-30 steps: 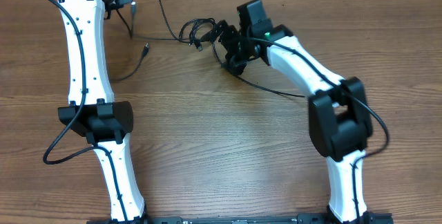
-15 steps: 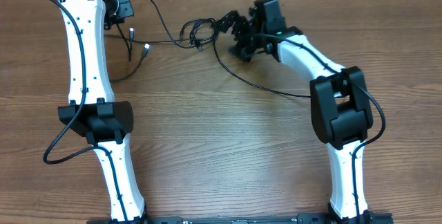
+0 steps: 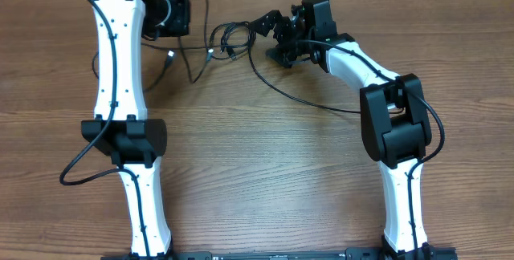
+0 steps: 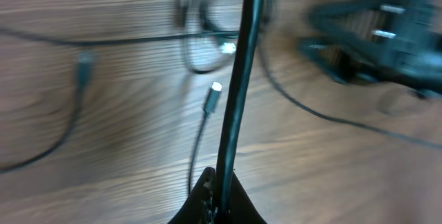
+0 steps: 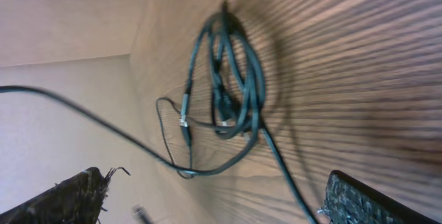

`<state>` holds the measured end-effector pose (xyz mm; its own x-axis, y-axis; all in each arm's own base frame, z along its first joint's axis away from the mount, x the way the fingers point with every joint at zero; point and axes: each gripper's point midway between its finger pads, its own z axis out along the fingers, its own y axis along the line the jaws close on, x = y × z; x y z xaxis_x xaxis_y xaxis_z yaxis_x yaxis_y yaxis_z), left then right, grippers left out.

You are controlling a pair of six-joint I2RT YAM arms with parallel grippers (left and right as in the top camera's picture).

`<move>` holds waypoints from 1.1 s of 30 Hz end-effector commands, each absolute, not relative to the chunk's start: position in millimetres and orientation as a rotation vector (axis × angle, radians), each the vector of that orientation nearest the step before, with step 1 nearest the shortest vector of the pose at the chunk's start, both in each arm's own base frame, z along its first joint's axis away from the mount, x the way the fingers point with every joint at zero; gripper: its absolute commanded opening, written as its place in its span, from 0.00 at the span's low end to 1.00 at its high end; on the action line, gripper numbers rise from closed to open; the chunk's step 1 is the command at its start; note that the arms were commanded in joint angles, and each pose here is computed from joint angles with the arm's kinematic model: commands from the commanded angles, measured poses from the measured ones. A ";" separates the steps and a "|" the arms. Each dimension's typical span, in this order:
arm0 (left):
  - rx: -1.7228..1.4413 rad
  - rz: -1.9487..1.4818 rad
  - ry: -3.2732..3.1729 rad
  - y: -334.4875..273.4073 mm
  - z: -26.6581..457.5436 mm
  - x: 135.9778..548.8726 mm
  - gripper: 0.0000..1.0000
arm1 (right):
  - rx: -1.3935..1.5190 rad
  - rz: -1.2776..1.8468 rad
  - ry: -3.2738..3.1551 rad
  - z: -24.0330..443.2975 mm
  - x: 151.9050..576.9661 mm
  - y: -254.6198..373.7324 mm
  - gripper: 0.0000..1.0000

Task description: Untangle cables

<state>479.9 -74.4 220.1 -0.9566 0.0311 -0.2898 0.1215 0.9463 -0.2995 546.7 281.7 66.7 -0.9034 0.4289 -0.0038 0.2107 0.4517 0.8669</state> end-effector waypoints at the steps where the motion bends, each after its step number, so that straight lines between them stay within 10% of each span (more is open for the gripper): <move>1: 0.295 -0.605 2.700 -101.0 261.1 463.7 0.04 | 0.550 1.439 2.496 56.3 545.9 285.1 1.00; 33: 0.391 -0.519 2.388 -97.0 390.2 398.0 0.06 | 0.573 1.398 2.390 35.7 559.5 319.1 0.90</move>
